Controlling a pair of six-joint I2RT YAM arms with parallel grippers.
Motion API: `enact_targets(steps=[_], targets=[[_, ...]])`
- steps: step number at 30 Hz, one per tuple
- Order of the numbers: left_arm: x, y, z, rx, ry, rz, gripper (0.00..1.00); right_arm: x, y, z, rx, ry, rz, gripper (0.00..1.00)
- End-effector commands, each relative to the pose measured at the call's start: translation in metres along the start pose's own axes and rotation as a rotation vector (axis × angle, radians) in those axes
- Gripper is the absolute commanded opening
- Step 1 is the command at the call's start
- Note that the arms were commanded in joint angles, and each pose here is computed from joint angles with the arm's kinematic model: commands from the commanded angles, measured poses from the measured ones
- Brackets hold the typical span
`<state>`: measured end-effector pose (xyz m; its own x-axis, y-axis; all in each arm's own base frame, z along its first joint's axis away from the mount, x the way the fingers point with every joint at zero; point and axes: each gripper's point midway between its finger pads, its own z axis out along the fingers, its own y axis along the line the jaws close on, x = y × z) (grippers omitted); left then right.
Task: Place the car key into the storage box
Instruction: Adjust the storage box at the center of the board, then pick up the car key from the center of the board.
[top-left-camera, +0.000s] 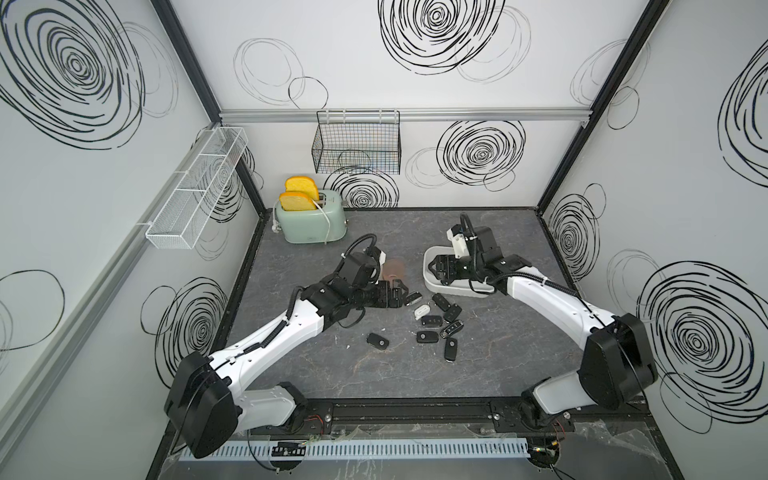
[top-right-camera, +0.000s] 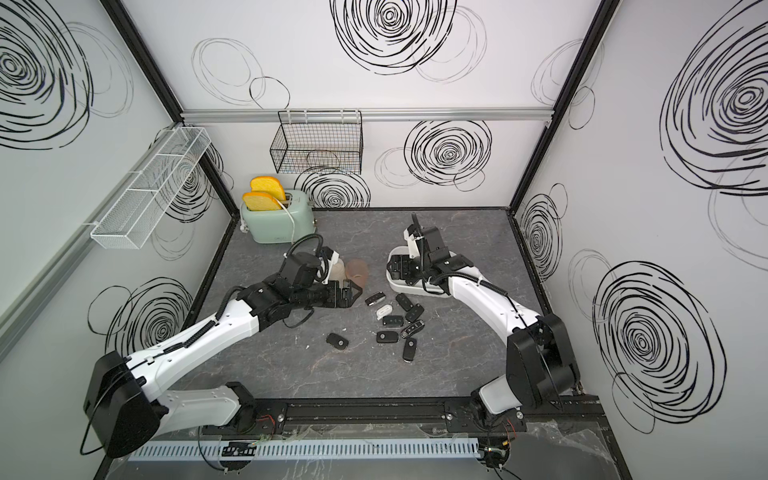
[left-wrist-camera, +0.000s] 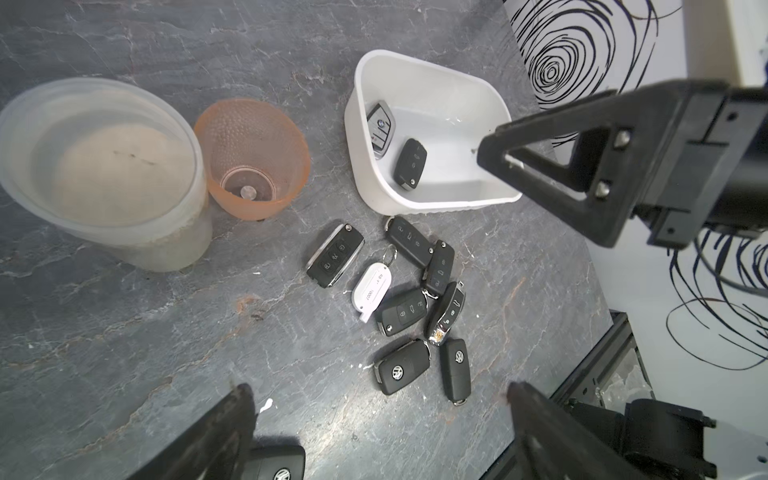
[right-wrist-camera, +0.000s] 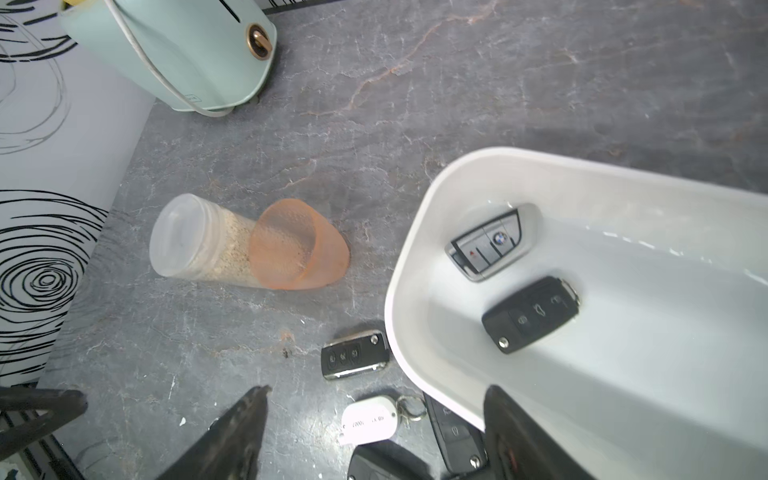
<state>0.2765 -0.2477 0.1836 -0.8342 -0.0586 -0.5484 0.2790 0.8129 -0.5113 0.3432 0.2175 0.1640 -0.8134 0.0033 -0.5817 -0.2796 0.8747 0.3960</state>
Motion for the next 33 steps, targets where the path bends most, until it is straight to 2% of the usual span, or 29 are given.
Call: enact_targets(steps=[1,11,19,26,33], targets=[[0.006,-0.005,0.0,0.011,-0.003,-0.007,0.98,0.024,-0.007,-0.014,0.039,0.03,0.037,0.83],[0.019,-0.007,0.0,0.042,0.057,0.078,0.98,0.091,-0.021,-0.037,0.123,0.111,0.139,0.81],[0.047,0.007,0.0,0.093,0.094,0.067,0.98,0.149,-0.014,-0.036,0.184,0.211,0.223,0.79],[0.069,0.025,0.002,0.095,0.131,0.053,0.98,0.186,-0.014,-0.03,0.244,0.253,0.286,0.76],[0.081,0.034,0.002,0.089,0.144,0.049,0.98,0.208,-0.023,-0.024,0.281,0.274,0.364,0.72]])
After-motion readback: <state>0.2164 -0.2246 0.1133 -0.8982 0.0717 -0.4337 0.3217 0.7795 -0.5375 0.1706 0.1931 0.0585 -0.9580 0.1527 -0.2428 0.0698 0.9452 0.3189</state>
